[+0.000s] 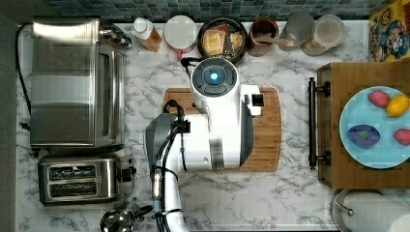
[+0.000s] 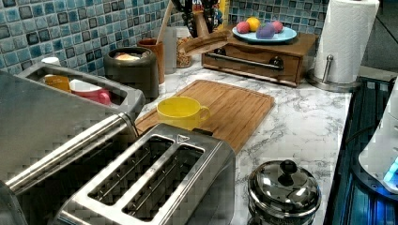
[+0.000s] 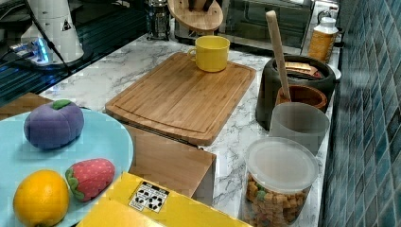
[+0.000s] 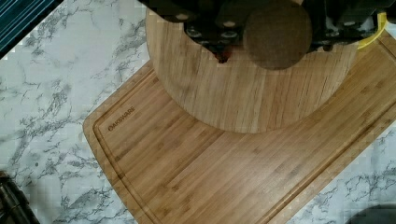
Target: Place the lid on the board.
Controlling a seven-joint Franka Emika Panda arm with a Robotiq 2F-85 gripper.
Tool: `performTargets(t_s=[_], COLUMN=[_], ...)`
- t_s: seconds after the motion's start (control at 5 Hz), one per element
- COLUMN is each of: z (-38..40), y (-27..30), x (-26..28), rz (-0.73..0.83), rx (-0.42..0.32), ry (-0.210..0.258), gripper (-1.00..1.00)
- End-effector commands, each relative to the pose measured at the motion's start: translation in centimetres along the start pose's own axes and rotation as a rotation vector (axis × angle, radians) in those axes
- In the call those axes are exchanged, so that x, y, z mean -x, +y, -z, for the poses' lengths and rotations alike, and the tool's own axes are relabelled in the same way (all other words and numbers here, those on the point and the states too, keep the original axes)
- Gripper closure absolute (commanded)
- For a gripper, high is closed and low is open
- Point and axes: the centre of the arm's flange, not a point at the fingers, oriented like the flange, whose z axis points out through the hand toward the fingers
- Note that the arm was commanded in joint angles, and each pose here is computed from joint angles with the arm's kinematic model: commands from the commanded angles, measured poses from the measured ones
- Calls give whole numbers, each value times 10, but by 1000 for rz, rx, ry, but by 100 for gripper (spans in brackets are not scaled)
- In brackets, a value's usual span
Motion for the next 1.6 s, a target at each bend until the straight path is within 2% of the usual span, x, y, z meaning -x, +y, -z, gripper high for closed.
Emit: performTargets(t_s=[0.2,0.6,0.8,1.0,1.2,1.4,1.6], z=[-13,-30,-39,-50,-66,-78,-93], y=[7,54,72,87,89,95,90], x=[-18,-52,-54,-43,-37,-33,-39], rz=[-26,-140,-199,-208,-205,-219,-231], rx=[17,0,-37,-104,-119,-182,-176], ry=[29,108,174,258,298,329,330], gripper=[100,100,100,100,100,100,100])
